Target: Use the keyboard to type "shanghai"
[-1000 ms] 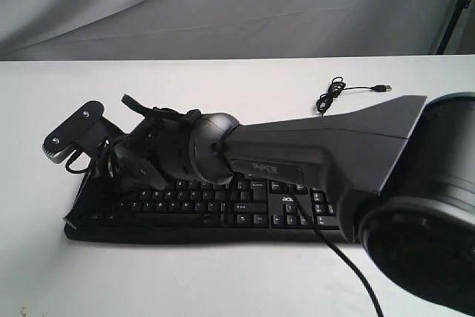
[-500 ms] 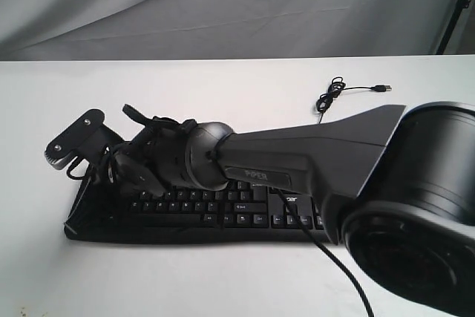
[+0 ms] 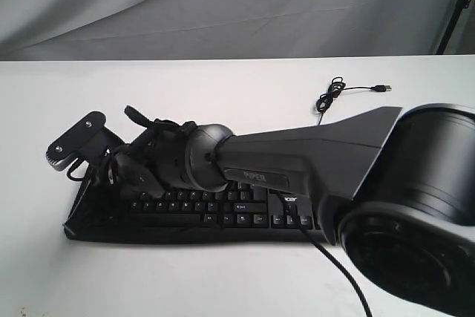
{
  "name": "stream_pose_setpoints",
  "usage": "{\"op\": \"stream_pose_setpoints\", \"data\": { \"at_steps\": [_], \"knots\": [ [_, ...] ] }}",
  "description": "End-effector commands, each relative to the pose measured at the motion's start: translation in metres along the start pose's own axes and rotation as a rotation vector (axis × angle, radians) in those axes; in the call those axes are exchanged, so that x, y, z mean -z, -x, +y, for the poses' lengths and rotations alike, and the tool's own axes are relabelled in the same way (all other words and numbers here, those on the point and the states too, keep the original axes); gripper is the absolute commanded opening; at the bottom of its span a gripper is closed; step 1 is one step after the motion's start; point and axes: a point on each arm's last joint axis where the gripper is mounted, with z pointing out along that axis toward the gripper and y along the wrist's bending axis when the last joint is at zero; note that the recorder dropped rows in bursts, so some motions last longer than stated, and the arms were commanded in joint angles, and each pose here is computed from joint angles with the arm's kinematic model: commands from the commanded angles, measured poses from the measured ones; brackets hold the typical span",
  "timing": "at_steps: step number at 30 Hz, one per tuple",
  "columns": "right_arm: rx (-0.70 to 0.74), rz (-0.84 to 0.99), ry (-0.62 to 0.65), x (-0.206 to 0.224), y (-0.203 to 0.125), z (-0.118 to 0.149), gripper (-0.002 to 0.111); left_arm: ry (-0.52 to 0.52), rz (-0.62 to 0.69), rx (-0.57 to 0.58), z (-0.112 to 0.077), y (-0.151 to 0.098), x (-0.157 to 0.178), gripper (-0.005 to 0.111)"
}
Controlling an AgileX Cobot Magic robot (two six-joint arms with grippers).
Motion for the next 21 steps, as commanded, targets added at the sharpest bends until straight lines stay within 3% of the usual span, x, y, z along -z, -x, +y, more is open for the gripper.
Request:
{"op": "stream_pose_setpoints", "data": {
  "at_steps": [1, 11, 21],
  "knots": [
    [0.001, 0.038, 0.008, -0.007, -0.008, 0.002, 0.0, -0.004, -0.004, 0.001, 0.0, -0.001, 0.0, 0.0],
    [0.001, -0.006, -0.024, 0.057, 0.018, -0.002, 0.0, -0.004, -0.004, 0.001, 0.0, -0.001, 0.0, 0.0],
    [-0.148, 0.019, -0.089, 0.092, -0.044, -0.046, 0.0, -0.004, -0.004, 0.001, 0.0, -0.001, 0.0, 0.0]
  ]
}}
